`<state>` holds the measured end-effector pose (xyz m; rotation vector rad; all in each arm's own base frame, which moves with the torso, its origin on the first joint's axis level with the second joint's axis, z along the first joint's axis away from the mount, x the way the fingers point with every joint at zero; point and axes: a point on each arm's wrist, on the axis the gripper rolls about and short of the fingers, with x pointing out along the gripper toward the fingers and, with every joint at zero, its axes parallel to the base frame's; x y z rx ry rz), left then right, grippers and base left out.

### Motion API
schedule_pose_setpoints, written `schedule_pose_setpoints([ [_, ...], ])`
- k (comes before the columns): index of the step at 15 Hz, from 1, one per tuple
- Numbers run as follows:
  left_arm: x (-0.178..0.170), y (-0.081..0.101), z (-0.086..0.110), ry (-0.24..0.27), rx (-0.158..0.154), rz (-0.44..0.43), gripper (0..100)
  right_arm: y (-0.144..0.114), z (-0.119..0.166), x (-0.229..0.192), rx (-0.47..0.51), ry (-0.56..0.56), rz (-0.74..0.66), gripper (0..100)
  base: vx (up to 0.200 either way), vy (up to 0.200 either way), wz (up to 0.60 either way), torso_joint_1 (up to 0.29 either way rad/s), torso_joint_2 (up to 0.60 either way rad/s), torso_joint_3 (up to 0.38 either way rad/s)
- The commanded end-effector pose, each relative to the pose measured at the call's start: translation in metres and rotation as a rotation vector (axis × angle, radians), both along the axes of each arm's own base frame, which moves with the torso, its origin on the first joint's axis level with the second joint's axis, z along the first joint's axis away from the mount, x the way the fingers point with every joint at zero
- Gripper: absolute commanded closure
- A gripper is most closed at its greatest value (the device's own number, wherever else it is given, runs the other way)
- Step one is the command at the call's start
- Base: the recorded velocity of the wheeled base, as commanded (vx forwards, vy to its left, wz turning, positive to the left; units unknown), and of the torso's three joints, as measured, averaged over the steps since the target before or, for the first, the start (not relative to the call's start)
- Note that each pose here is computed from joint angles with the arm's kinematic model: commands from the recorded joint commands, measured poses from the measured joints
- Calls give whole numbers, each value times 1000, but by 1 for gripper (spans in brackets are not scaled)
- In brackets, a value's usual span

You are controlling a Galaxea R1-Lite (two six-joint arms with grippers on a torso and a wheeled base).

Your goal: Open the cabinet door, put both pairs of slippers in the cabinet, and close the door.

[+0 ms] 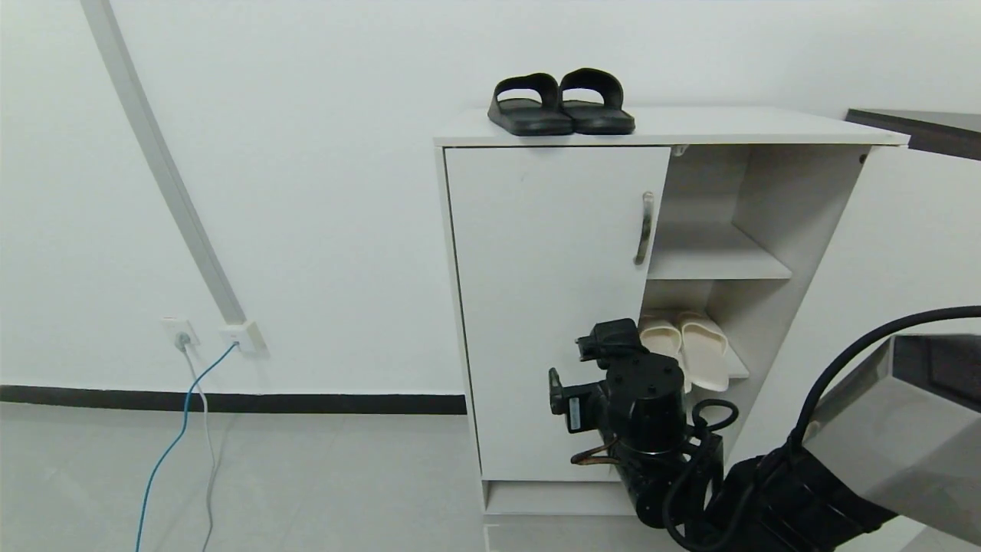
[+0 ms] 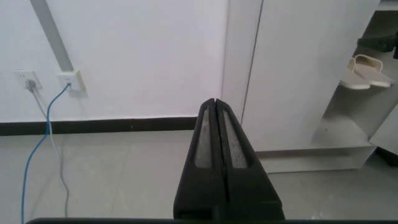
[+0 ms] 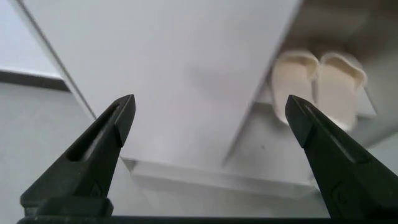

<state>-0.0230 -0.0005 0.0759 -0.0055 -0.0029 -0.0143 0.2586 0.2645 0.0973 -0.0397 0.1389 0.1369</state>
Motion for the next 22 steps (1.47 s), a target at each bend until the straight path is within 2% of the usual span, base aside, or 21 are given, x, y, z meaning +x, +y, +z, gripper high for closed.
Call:
schedule_pose_setpoints([
  [1,0,0,0,1,-1,-1,100,-2,-2,0,-2,2,4,0,0,0,0,0,0,0],
  [22,0,0,0,1,2,-3,100,-3,-3,-2,0,-7,17,0,0,0,0,0,-7,-7],
])
